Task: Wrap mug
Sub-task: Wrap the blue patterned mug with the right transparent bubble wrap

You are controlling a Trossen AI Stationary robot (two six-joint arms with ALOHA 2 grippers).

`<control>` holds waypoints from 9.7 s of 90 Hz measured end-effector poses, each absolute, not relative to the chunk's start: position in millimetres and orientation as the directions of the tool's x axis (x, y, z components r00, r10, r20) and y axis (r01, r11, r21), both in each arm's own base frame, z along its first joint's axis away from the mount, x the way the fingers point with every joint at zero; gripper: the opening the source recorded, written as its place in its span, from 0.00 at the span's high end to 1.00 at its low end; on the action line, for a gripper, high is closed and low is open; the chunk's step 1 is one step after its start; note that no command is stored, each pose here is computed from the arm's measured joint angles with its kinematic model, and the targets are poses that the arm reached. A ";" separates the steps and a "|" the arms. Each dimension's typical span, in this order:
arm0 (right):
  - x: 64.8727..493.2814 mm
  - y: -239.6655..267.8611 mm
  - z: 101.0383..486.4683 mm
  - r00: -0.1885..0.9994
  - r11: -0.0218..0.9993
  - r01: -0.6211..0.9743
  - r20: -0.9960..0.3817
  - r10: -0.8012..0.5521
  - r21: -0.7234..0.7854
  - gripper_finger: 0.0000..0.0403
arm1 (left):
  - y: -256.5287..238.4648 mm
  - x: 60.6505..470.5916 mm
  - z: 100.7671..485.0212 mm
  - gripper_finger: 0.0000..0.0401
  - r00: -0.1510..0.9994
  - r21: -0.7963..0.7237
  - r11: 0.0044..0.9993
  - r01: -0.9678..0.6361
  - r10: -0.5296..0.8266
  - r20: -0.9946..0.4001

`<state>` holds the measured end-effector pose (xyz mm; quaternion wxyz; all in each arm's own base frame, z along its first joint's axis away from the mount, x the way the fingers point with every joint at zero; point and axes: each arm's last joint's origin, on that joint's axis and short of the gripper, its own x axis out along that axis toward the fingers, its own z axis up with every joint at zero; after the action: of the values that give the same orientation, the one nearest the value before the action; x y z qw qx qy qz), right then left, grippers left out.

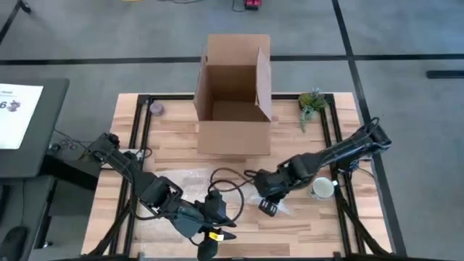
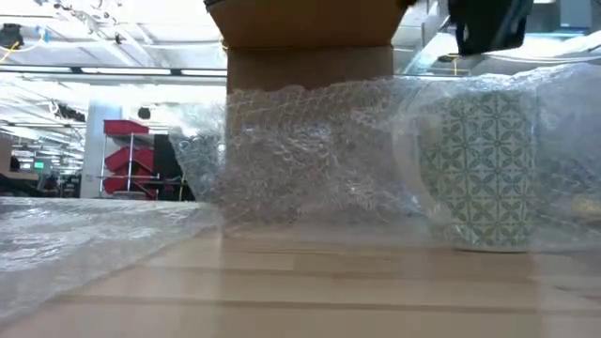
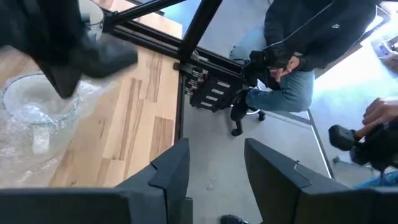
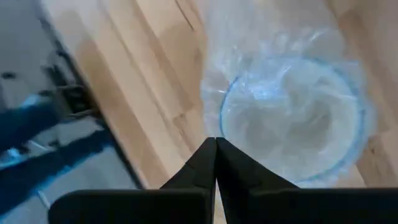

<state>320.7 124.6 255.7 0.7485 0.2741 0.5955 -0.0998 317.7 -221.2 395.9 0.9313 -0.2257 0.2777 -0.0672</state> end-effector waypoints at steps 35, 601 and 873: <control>351.0 112.7 199.2 0.111 0.870 0.476 -0.990 0.090 0.132 1.00 | -221.2 317.7 396.0 0.67 0.837 -0.459 0.889 -0.001 -0.250 -0.487; 290.5 150.2 242.5 0.272 0.827 0.439 -0.929 0.251 0.352 1.00 | -172.3 329.1 263.8 1.00 0.723 0.072 0.983 -0.169 0.173 -0.669; 407.1 136.8 196.6 0.603 0.944 0.183 -0.789 0.112 0.273 0.50 | -166.0 256.4 345.4 1.00 0.795 -0.190 0.937 -0.293 0.128 -0.593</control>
<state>407.1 136.8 196.6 0.8800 0.1655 0.4448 -0.0201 256.4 -166.0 345.4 0.9373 -0.1373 0.2999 0.1123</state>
